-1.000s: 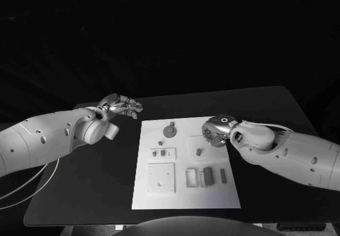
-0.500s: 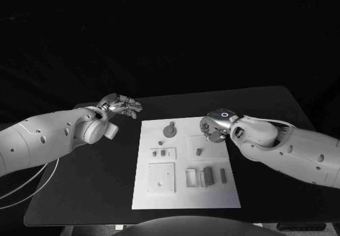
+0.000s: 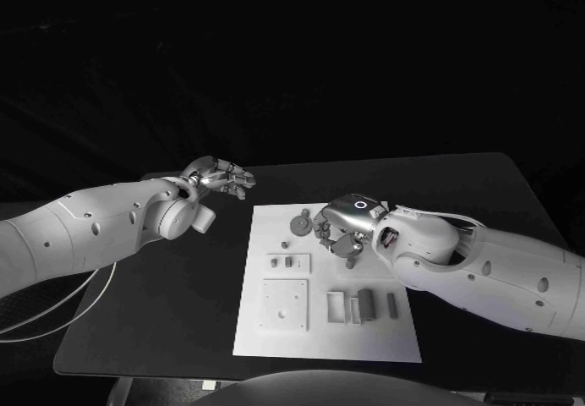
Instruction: Assemble the parts on the task board
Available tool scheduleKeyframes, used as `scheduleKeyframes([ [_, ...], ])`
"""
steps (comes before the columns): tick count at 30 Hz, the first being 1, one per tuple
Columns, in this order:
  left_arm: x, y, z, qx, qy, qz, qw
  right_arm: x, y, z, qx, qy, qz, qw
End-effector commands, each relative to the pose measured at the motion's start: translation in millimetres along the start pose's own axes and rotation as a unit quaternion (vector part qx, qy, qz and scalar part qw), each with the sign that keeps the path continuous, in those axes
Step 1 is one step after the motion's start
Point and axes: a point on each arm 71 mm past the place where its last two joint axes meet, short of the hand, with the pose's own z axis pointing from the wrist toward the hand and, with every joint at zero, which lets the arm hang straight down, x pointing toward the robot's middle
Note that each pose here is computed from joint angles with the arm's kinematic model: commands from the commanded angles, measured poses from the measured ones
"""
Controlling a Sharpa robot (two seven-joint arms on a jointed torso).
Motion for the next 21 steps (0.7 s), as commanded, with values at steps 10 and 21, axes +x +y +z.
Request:
scheduleKeyframes([
  [10,6.7,-3.8,7.6,0.006,-0.002,0.003,1.0,35.4,51.0,17.6,-0.069,0.062,0.004,0.996],
  [21,11.2,-5.8,10.1,0.007,0.001,0.003,1.0,67.1,76.5,19.2,-0.093,0.092,0.01,0.991],
])
